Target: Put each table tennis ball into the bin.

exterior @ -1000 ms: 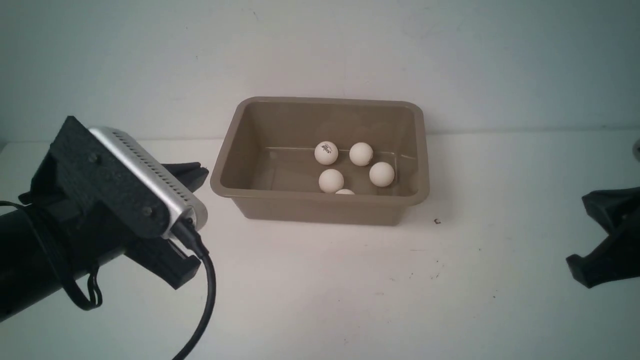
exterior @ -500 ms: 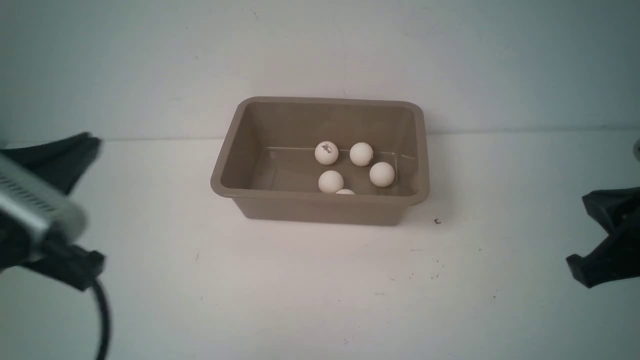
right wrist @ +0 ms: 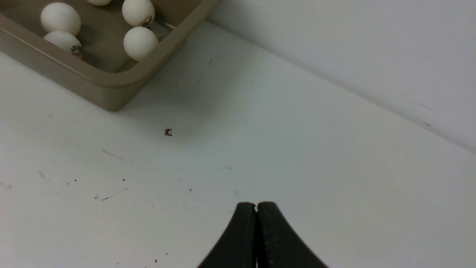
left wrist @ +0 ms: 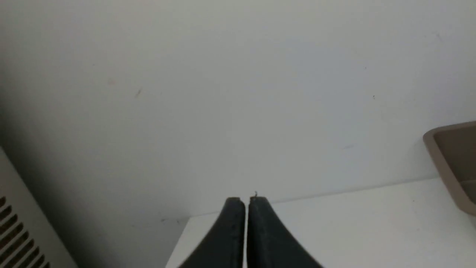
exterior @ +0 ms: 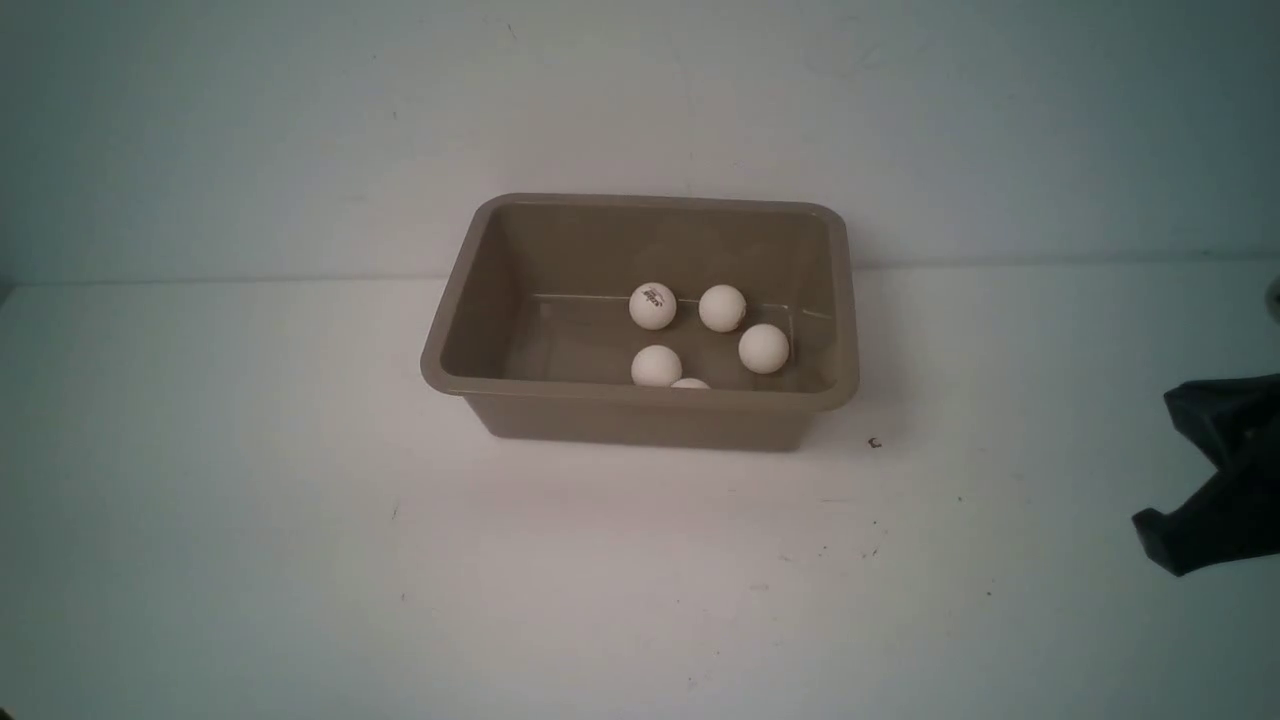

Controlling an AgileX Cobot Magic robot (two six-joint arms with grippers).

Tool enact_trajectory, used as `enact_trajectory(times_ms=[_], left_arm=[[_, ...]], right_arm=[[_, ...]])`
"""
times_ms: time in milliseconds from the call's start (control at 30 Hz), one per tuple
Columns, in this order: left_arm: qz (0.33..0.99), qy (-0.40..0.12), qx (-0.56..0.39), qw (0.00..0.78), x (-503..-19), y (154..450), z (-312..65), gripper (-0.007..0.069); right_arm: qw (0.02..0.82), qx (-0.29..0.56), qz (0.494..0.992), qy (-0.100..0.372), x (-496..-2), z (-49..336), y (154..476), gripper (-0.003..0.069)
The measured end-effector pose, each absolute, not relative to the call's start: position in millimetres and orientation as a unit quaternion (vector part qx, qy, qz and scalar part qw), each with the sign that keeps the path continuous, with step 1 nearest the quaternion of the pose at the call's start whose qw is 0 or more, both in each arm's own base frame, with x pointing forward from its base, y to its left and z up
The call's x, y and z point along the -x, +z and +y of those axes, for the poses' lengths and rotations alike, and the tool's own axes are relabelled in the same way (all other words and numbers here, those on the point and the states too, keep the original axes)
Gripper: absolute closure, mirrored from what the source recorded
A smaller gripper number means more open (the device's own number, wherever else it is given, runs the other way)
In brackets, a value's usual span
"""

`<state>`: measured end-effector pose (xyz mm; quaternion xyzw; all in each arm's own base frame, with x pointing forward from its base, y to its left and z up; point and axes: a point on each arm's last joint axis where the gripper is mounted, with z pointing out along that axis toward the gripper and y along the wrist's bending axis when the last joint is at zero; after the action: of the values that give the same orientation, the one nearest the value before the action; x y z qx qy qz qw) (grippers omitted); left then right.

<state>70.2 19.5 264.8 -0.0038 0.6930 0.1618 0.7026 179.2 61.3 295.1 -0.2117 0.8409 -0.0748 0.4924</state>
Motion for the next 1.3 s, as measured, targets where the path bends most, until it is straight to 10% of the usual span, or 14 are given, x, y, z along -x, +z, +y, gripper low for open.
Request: enact_trajectory(times_ms=[433, 600, 900, 1300], left_arm=[[0.601, 0.235, -0.053, 0.762, -39, 298, 15, 0.0629], [0.593, 0.14, 0.028, 0.792, -39, 300, 15, 0.0629], [0.681, 0.026, 0.003, 0.732, -55, 247, 1, 0.0629], [0.746, 0.028, 0.004, 0.666, -62, 190, 2, 0.0629]], right_arm=[[0.492, 0.212, 0.841, -0.075, -179, 61, 295, 0.0674], [0.492, 0.212, 0.841, -0.075, -179, 61, 295, 0.0674], [0.492, 0.212, 0.841, -0.075, -179, 61, 295, 0.0674], [0.492, 0.212, 0.841, -0.075, -179, 61, 295, 0.0674]])
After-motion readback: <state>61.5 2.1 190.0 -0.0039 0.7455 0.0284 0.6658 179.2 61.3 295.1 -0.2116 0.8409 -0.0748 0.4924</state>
